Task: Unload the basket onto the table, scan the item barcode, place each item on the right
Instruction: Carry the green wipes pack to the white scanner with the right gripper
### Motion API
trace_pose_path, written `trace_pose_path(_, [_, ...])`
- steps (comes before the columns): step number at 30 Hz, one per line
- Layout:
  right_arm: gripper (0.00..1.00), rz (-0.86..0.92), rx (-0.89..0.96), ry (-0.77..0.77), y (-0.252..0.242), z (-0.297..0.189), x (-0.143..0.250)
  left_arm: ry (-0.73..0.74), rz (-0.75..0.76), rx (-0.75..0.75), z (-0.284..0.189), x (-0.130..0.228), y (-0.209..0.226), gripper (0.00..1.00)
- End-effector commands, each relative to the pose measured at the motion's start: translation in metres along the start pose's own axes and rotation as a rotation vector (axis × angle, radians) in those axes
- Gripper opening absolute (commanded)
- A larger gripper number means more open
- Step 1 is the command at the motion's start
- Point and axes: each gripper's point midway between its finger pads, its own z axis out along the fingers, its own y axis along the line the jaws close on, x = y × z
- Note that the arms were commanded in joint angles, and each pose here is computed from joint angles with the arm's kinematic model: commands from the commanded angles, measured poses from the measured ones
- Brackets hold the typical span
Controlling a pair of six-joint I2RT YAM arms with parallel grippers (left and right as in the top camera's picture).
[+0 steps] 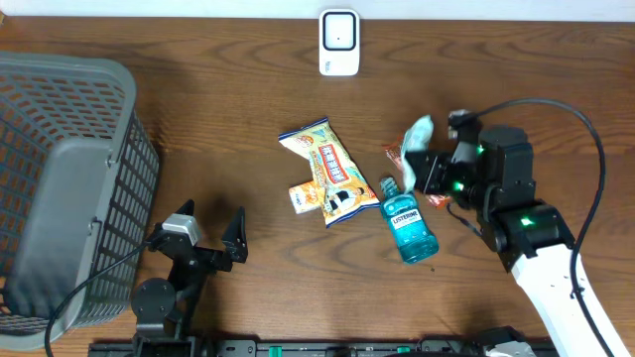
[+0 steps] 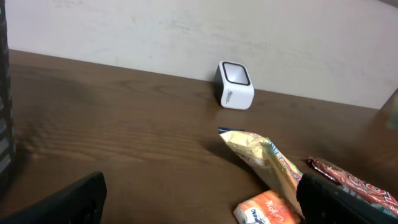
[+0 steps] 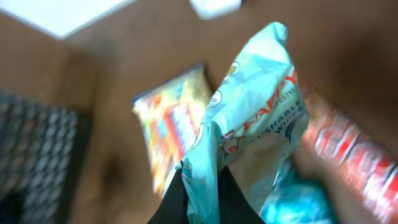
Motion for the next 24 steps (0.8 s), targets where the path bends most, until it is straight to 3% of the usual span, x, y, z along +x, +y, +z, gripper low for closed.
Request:
trace_pose_path(1, [0.01,-0.164,0.077,-0.083,-0.009,0.014,-0.019,0.049,-0.014,-0.004,0.001,0.015,0.002,0.98])
trace_pose_path(5, [0.01,-0.357,0.046,-0.147,-0.001,0.045,-0.037,0.049,-0.014,-0.004,0.001,0.015,0.002,0.98])
trace_pose_path(16, [0.01,-0.538,0.073,-0.294,0.018,0.128,-0.118,0.049,-0.014,-0.004,0.001,0.015,0.002,0.98])
trace_pose_path(24, [0.01,-0.728,0.255,-0.311,0.035,0.207,-0.163,0.049,-0.014,-0.004,0.001,0.015,0.002,0.98])
